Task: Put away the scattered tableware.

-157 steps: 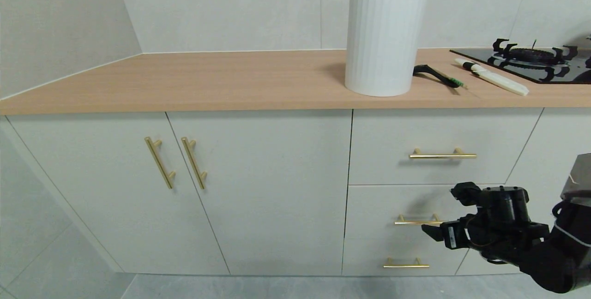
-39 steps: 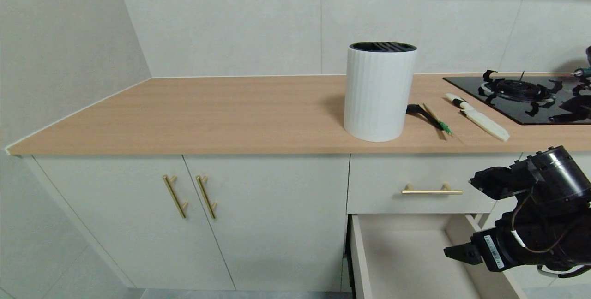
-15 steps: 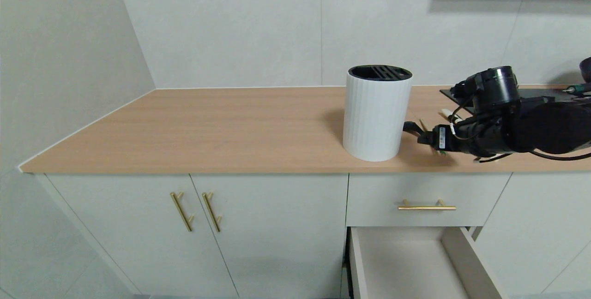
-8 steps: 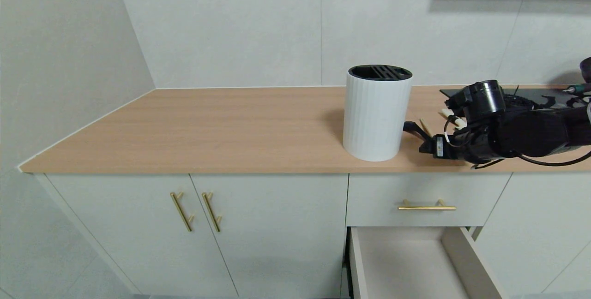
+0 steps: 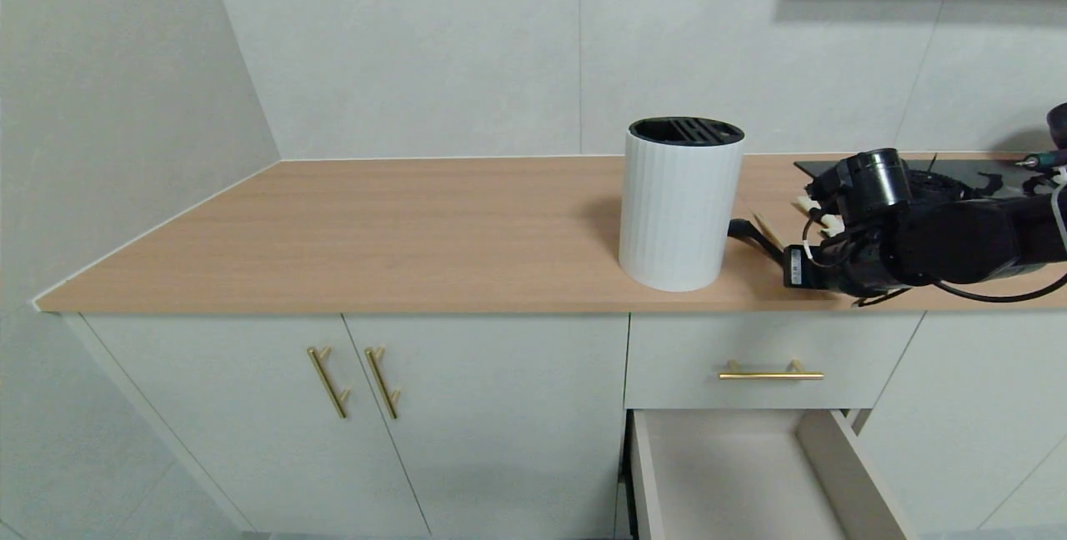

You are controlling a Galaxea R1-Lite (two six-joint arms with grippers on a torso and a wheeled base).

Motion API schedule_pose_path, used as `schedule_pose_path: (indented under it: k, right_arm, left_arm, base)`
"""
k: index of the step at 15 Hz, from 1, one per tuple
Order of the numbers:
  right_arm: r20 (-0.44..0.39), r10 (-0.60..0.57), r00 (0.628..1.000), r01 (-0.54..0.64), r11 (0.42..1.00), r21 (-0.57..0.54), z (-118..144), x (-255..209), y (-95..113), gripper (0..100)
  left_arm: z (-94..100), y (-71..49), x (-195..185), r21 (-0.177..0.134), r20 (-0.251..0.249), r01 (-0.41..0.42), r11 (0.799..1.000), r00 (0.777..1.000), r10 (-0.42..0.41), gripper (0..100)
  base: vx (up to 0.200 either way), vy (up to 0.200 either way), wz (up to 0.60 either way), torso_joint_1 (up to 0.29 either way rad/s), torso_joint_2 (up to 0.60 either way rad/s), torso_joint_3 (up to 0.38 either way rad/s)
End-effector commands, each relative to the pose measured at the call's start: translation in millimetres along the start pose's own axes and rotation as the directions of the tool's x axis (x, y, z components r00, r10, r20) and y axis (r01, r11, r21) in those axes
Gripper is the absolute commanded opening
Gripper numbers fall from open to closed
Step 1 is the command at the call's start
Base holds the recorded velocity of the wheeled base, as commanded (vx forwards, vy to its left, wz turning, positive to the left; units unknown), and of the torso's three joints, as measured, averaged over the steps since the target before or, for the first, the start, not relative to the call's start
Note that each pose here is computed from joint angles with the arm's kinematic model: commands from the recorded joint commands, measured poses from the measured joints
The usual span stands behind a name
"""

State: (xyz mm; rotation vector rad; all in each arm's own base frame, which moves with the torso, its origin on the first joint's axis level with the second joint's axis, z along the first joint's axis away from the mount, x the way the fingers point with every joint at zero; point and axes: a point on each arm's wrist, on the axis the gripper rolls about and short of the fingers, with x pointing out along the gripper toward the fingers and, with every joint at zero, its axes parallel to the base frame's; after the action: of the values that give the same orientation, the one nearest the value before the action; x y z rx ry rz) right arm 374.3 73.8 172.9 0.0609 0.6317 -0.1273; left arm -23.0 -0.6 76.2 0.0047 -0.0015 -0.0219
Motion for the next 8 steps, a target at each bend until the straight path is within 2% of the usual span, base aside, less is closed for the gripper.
schedule_pose_path:
  k: [1,4,7,8]
  right_arm:
    - [0.029,0.003,1.000,-0.003,1.000,0.009,6.2,-13.4,-3.0,0]
    - [0.089,0.009,0.996,-0.012,0.999,0.032,11.0,-55.0,-13.2,0]
    - [0.130,0.036,0.991,-0.042,0.998,0.046,3.5,-99.2,-27.0,0]
    - [0.146,0.053,0.988,-0.062,0.997,0.056,-7.6,-127.6,-37.2,0]
  left_arm:
    - [-0.4,0.0,0.1,0.000,-0.001,0.000,1.000,1.000,0.000,100]
    - [0.0,0.0,0.0,0.000,0.000,0.000,1.000,1.000,0.000,100]
    - [0.0,0.0,0.0,0.000,0.000,0.000,1.000,1.000,0.000,100]
    - [0.0,0.0,0.0,0.000,0.000,0.000,1.000,1.000,0.000,100]
  base:
    - [0.000,0.000,0.00,0.000,0.00,0.000]
    - [0.000,0.000,0.00,0.000,0.00,0.000]
    - [0.000,0.000,0.00,0.000,0.00,0.000]
    - [0.000,0.000,0.00,0.000,0.00,0.000]
